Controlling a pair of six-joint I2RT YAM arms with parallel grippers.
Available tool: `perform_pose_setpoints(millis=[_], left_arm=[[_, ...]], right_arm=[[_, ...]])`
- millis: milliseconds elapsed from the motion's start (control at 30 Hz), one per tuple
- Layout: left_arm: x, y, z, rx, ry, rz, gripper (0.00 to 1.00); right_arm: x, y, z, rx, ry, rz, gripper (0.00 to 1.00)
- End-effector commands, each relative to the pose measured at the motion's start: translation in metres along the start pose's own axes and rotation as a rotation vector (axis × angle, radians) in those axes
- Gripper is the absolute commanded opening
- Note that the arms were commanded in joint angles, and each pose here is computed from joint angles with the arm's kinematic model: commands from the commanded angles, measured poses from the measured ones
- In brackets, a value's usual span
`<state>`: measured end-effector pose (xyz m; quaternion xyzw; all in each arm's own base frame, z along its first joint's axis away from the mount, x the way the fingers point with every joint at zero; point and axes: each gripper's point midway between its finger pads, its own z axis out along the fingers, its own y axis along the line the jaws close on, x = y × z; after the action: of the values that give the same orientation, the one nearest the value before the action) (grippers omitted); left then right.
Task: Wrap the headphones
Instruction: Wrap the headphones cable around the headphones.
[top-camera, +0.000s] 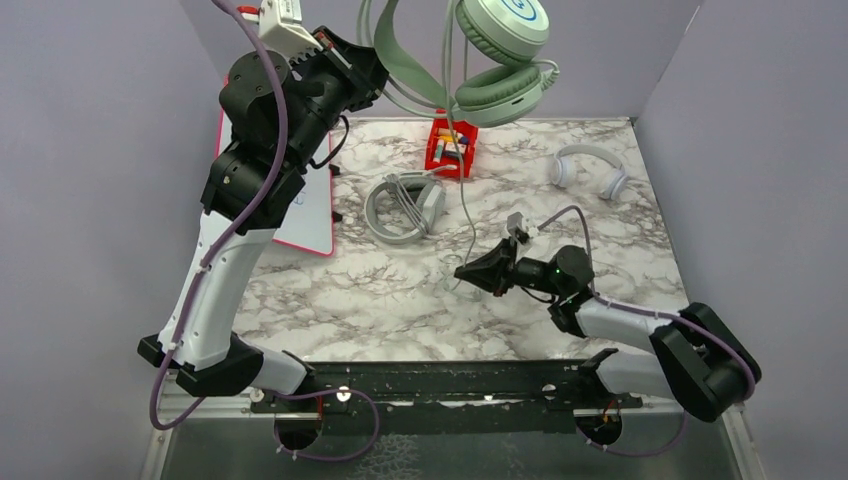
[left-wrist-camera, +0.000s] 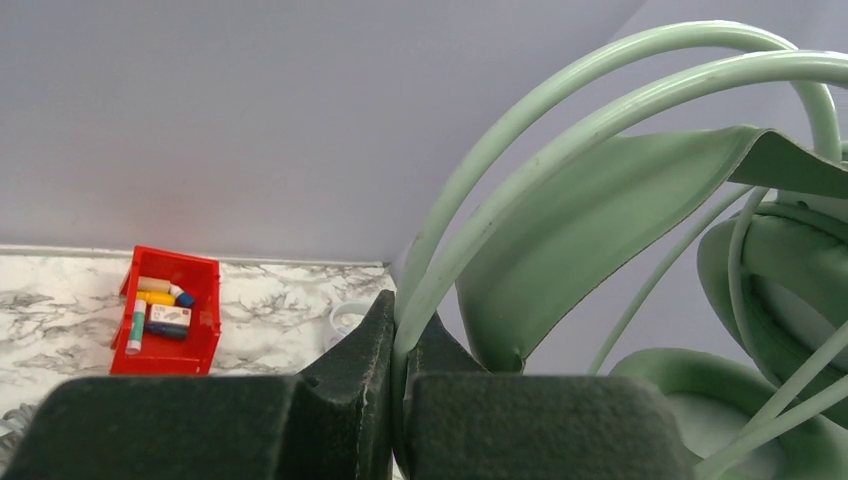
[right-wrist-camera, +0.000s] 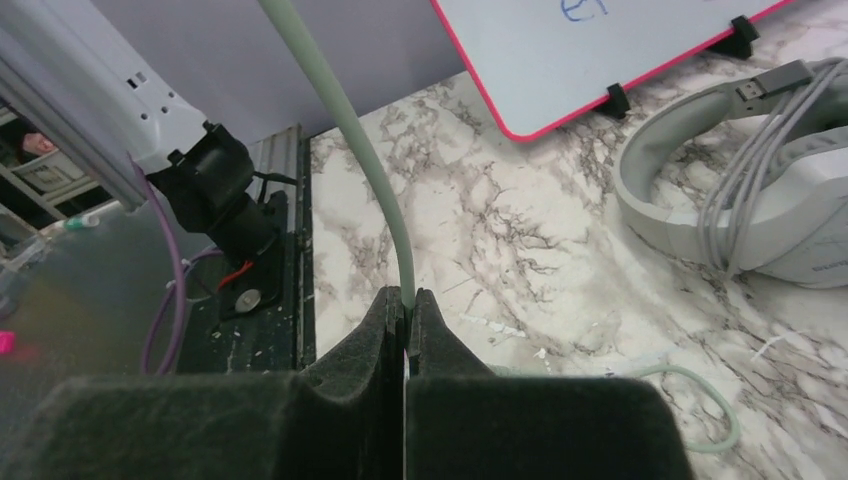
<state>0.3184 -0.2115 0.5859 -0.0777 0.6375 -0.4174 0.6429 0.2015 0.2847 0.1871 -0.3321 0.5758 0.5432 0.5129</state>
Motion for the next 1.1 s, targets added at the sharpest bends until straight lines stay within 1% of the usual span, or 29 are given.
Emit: perform_pose_setpoints(millis=[0,67,167,267,367,433,500,600,700,800,867,933,967,1067], left_arm=[[-0.044,-0.034,-0.020,0.099,-0.117,-0.037,0.00],[-0.041,-0.040,-0.025,0.127,-0.095,-0.053,0.00],[-0.034,-0.051,-0.035,0.186,-0.044,-0.078,0.00],[-0.017,-0.060,-0.045,0.247,0.043,-0.102,0.00],[0.005,-0.066,-0.047,0.304,0.143,-0.117,0.00],[0.023,-0.070,-0.048,0.351,0.229,-0.116,0.00],[0.048,-0.066,-0.050,0.371,0.328,-0.110,0.00],[0.082,-0.047,-0.053,0.344,0.436,-0.093,0.00],[0.106,-0.026,-0.062,0.296,0.499,-0.066,0.00],[0.135,-0.005,-0.075,0.266,0.590,-0.049,0.00],[0.158,0.013,-0.085,0.230,0.660,-0.043,0.00],[0.173,0.034,-0.094,0.169,0.691,-0.025,0.00],[0.177,0.043,-0.099,0.137,0.695,-0.009,0.00],[0.183,0.061,-0.108,0.071,0.701,0.027,0.00]], right_arm=[[0.020,-0.032,-0.017,0.182,0.108,-0.002,0.00],[0.017,-0.053,-0.025,0.238,0.119,0.018,0.00],[0.013,-0.089,-0.040,0.305,0.131,0.093,0.00],[0.007,-0.121,-0.048,0.329,0.142,0.164,0.00],[-0.002,-0.149,-0.043,0.349,0.161,0.173,0.00],[-0.010,-0.164,-0.040,0.358,0.175,0.169,0.00],[-0.023,-0.178,-0.040,0.385,0.162,0.160,0.00],[-0.043,-0.201,-0.051,0.450,0.142,0.143,0.00],[-0.064,-0.223,-0.072,0.497,0.109,0.153,0.00],[-0.083,-0.235,-0.085,0.525,0.085,0.135,0.00],[-0.093,-0.239,-0.086,0.540,0.094,0.123,0.00],[-0.102,-0.241,-0.086,0.551,0.098,0.106,0.00],[-0.109,-0.247,-0.096,0.582,0.089,0.101,0.00],[-0.120,-0.250,-0.104,0.615,0.085,0.092,0.00]])
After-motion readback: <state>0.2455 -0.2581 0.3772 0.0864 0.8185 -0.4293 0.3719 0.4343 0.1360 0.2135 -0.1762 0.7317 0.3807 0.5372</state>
